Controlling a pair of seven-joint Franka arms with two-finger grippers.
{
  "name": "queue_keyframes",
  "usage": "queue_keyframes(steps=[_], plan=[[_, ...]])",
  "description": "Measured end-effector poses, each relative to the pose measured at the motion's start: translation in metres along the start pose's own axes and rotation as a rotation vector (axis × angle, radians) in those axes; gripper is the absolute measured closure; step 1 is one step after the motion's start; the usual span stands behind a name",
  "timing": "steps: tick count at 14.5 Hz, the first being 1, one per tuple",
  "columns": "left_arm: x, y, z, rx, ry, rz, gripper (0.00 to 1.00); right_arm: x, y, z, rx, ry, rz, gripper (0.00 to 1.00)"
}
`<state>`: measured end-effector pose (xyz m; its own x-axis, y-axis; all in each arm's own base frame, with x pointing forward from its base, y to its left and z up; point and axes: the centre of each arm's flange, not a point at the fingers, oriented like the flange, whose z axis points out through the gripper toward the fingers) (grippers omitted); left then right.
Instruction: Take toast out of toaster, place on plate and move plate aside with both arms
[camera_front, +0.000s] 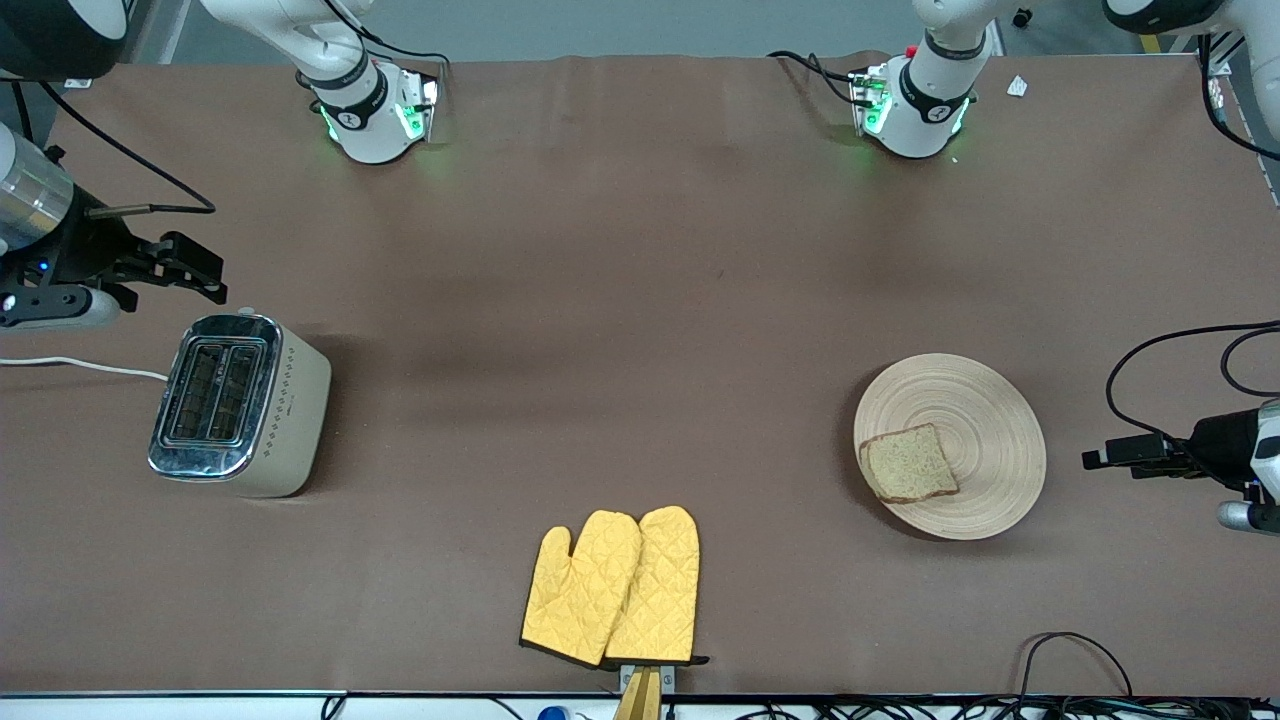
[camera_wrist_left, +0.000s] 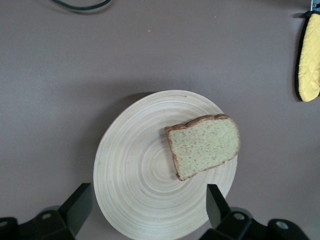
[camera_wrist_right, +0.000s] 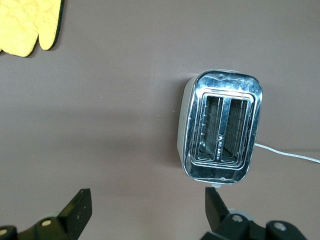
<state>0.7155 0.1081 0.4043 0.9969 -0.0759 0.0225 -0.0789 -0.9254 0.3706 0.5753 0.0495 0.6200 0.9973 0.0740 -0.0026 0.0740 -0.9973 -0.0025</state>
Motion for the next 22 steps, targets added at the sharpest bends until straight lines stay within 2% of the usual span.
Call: queue_keyframes(steps=[5,9,17,22], plan=[[-0.024,0.112,-0.069,0.120,-0.055,-0.053,0.00,-0.002,0.037,0.000,-0.002,-0.005,0.061,0.00],[-0.053,0.177,-0.111,0.233,-0.069,-0.023,0.00,-0.005,0.046,0.003,-0.001,-0.032,0.077,0.00],[-0.079,0.250,-0.134,0.382,-0.056,0.076,0.00,-0.007,0.061,0.003,-0.001,-0.038,0.105,0.00],[-0.127,0.272,-0.163,0.430,-0.043,0.082,0.00,-0.008,0.060,0.003,-0.001,-0.045,0.103,0.00]])
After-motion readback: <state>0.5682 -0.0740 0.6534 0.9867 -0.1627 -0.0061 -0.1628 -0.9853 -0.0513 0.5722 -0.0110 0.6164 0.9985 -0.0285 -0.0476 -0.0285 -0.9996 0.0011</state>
